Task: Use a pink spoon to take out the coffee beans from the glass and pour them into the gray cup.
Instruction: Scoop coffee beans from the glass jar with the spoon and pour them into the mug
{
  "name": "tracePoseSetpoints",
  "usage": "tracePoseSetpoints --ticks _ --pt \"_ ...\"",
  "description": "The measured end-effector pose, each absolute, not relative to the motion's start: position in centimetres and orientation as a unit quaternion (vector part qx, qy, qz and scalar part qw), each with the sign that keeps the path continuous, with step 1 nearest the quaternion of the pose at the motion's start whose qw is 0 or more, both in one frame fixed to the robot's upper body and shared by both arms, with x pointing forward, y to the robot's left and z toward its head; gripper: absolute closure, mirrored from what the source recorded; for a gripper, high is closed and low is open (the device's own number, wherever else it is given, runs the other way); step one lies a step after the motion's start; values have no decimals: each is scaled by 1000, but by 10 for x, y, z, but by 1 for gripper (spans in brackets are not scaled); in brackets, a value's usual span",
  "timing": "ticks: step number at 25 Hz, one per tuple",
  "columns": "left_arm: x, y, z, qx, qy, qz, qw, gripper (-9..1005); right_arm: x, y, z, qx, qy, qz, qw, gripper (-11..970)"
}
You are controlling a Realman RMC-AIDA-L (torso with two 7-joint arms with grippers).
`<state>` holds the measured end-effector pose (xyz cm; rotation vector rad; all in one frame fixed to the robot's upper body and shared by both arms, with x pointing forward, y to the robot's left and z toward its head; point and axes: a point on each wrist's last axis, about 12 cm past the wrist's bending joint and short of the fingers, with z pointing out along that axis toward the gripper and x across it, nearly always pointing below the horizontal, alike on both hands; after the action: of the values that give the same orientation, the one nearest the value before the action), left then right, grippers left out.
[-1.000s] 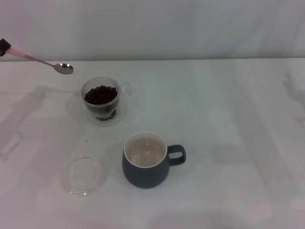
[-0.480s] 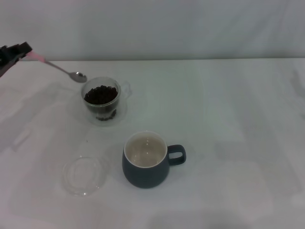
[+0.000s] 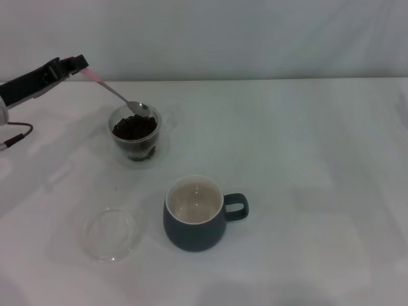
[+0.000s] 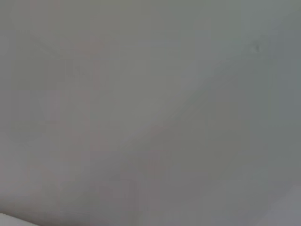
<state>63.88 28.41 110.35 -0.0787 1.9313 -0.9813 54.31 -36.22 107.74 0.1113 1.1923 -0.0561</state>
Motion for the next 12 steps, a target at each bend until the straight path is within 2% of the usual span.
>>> tracePoseSetpoints --ticks 12 --pt "633 277 1095 -16 793 -394 465 869 542 -363 1077 53 562 -28 825 131"
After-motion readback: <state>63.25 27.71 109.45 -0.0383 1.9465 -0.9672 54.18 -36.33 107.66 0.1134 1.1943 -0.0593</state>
